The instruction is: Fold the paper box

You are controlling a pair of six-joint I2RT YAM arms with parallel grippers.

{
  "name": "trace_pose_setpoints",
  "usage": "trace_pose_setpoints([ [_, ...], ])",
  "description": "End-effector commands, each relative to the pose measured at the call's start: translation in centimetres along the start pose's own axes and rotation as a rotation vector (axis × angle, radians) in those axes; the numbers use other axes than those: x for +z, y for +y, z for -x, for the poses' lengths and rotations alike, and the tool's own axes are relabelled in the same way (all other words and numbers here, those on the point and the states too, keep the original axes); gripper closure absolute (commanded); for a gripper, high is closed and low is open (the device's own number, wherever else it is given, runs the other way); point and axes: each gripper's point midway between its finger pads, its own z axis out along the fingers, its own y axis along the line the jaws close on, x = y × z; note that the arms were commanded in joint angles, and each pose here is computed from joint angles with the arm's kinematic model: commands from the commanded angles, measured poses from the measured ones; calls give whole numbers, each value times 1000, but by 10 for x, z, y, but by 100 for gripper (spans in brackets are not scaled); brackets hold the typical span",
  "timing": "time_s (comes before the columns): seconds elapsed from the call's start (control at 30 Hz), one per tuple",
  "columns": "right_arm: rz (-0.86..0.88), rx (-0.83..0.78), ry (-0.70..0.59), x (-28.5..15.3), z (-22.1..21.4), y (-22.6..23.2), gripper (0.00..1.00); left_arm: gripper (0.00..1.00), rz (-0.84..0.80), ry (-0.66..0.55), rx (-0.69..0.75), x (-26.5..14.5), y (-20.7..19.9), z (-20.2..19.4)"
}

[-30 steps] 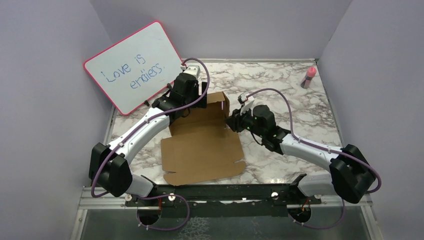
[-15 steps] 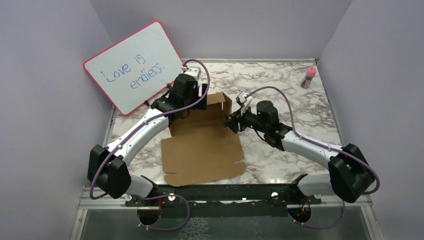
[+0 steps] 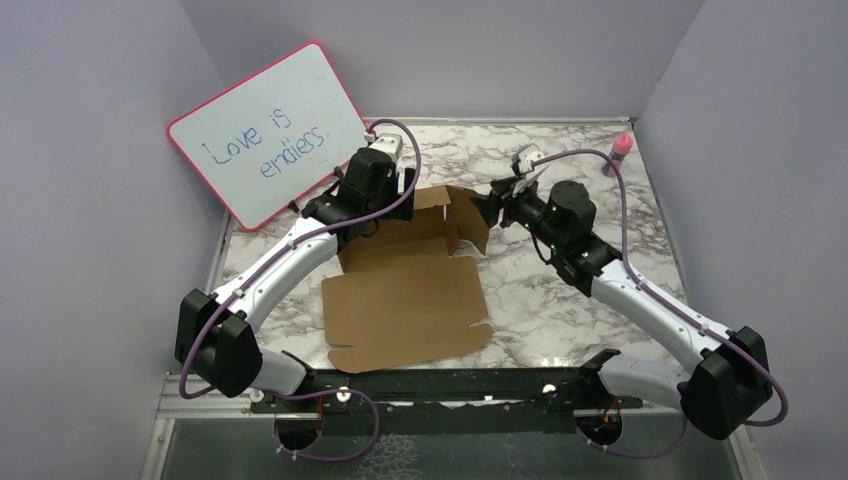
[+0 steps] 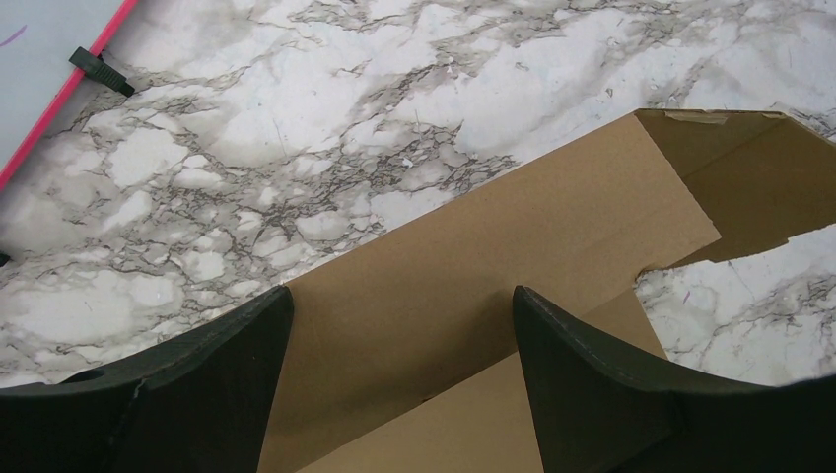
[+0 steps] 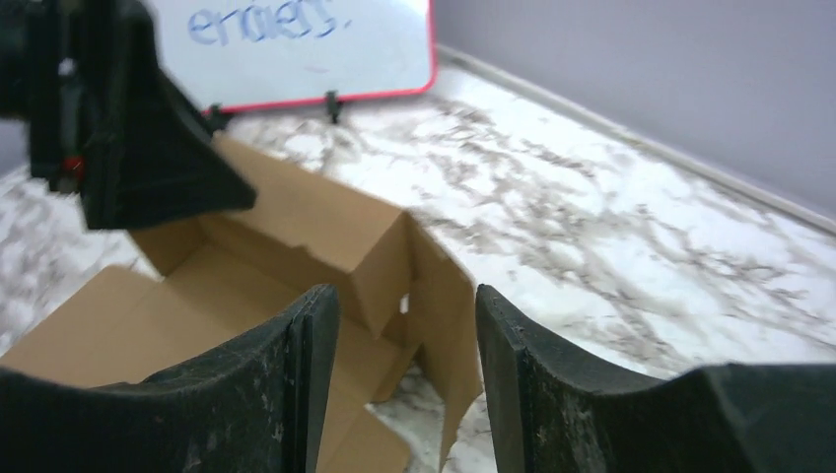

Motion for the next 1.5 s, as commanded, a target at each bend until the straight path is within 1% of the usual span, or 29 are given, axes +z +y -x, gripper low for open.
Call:
trace_pose_setpoints([
  [0.0,-197,13,-71,-4,31,-47,41,18,-20,89,9,-3,-2,-26],
  [0.07,-282,39,-78,-5,35,-72,41,18,-24,91,10,-3,-3,-27],
  [0.13,-322,56,-79,-5,36,-95,41,18,-25,92,11,-3,-3,-27],
  [0.23,-306,69,-35,3,24,-121,40,18,-28,91,12,-3,-4,-26],
  [0.33,-241,48,16,17,7,-127,38,18,-30,93,13,-3,-4,-26],
  [0.53,-76,-31,122,40,-34,-113,33,18,-29,94,15,-3,-3,-27],
  [0.67,19,-80,199,45,-64,-104,29,18,-30,95,15,-4,-3,-27],
  [0.8,167,-96,231,44,-87,-81,26,18,-26,101,15,-3,-3,-28],
  [0.87,239,-95,233,42,-96,-69,24,18,-25,101,15,-2,-3,-29],
  [1.1,422,-116,179,42,-103,-42,24,18,-25,109,11,0,-3,-31],
  [1.33,592,-117,137,43,-106,-21,30,18,-34,118,9,2,-5,-32],
  [1.47,640,-106,115,40,-106,-13,33,18,-40,120,9,2,-6,-33],
])
